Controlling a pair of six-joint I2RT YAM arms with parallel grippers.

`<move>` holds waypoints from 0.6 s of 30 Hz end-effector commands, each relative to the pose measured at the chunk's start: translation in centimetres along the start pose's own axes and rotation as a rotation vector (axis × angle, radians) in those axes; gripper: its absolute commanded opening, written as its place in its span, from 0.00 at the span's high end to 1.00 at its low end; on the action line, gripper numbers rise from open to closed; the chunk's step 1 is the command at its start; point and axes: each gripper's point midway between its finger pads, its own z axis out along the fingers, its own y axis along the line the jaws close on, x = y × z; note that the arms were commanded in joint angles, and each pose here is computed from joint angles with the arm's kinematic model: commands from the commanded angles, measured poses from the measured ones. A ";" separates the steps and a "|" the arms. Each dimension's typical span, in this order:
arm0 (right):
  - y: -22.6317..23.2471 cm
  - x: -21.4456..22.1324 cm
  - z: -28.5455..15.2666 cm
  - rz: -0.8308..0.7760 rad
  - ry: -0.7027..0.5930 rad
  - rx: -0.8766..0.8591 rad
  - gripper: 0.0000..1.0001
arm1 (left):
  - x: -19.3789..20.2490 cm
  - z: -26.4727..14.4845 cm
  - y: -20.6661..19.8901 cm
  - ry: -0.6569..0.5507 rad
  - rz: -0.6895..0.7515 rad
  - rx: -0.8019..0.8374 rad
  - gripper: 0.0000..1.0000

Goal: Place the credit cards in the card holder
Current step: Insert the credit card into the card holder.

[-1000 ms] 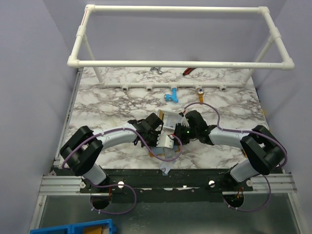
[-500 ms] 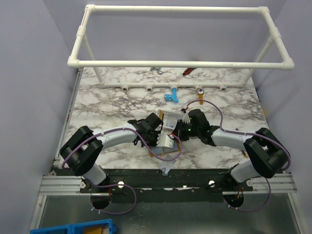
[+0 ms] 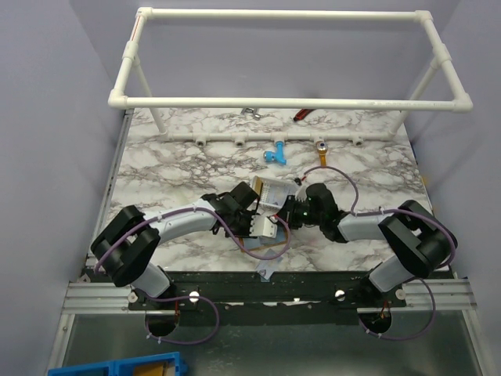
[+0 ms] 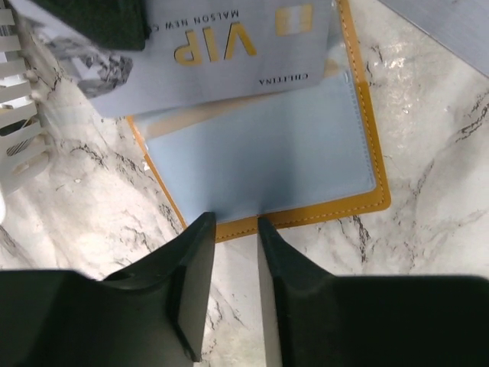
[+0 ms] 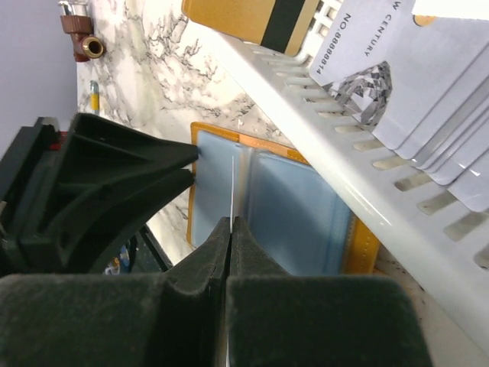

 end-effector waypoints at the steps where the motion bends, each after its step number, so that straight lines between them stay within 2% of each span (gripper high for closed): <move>1: -0.8 -0.7 -0.1 -0.028 -0.088 -0.009 0.99 | 0.1 -1.4 -0.5 -0.010 -0.015 -0.013 0.66; 8: -1.1 -0.2 -0.4 -0.024 -0.120 -0.033 0.99 | 0.1 -0.9 -1.6 -0.031 -0.005 -0.012 0.63; 18: -0.9 -0.8 -1.1 0.012 -0.201 -0.064 0.99 | -0.2 0.2 -2.3 -0.032 0.022 -0.007 0.69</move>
